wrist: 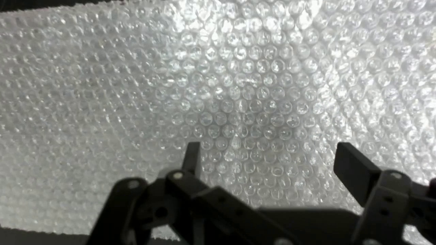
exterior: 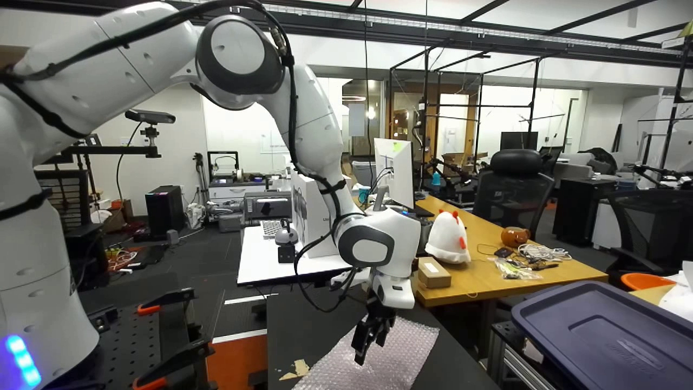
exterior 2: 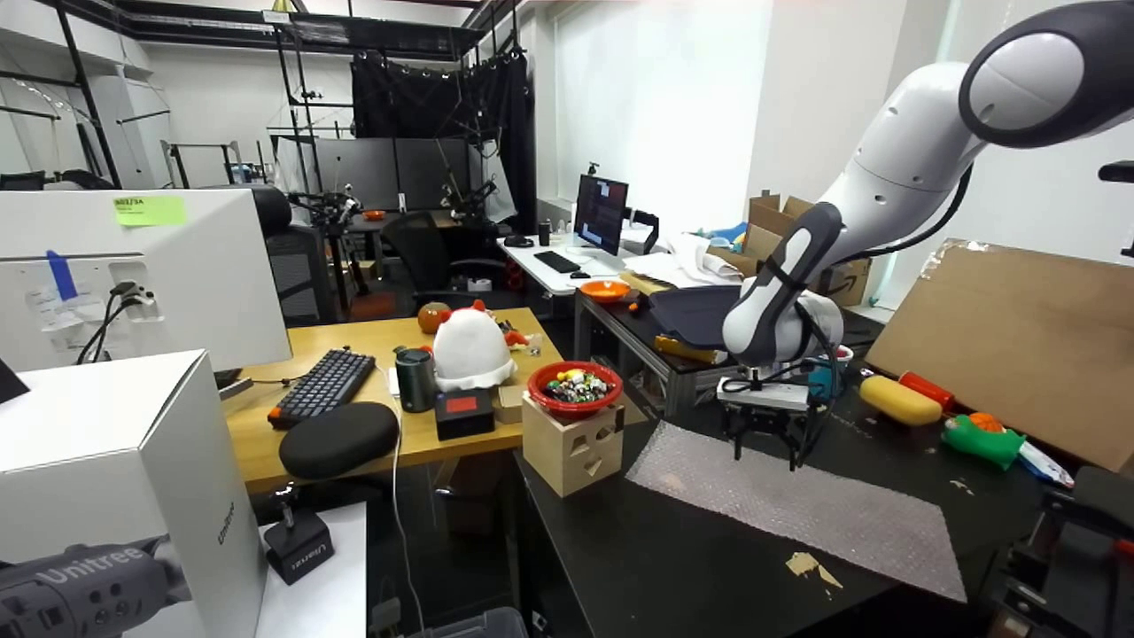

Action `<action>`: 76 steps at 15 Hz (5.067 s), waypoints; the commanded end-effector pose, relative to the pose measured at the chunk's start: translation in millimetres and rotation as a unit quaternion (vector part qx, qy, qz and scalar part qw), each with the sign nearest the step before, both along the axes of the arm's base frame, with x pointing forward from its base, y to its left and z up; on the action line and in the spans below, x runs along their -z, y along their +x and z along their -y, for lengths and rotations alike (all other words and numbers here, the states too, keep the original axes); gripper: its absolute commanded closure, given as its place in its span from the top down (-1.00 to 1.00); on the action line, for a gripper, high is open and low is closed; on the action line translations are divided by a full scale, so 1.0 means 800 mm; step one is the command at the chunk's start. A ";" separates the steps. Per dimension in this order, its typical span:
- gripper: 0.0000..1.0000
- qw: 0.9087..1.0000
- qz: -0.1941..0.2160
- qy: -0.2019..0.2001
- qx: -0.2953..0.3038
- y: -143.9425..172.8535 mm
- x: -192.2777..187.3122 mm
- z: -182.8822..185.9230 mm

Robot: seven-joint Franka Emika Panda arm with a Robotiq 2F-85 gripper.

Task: Unfold the plastic once.

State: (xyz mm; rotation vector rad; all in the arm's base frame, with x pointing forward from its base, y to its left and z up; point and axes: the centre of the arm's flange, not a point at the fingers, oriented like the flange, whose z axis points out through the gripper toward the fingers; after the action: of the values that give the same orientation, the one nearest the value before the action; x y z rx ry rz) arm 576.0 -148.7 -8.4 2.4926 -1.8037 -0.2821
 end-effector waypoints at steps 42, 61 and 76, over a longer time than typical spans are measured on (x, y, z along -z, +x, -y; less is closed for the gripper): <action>1.00 0.996 0.023 0.014 0.082 -0.057 0.020 0.036; 1.00 0.984 0.030 -0.066 -0.161 -0.062 0.078 0.032; 1.00 0.938 0.032 -0.062 -0.340 -0.051 0.021 0.039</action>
State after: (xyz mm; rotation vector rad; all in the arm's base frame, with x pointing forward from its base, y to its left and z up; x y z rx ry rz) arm 550.2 -173.7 -54.3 2.8371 -0.8134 0.0942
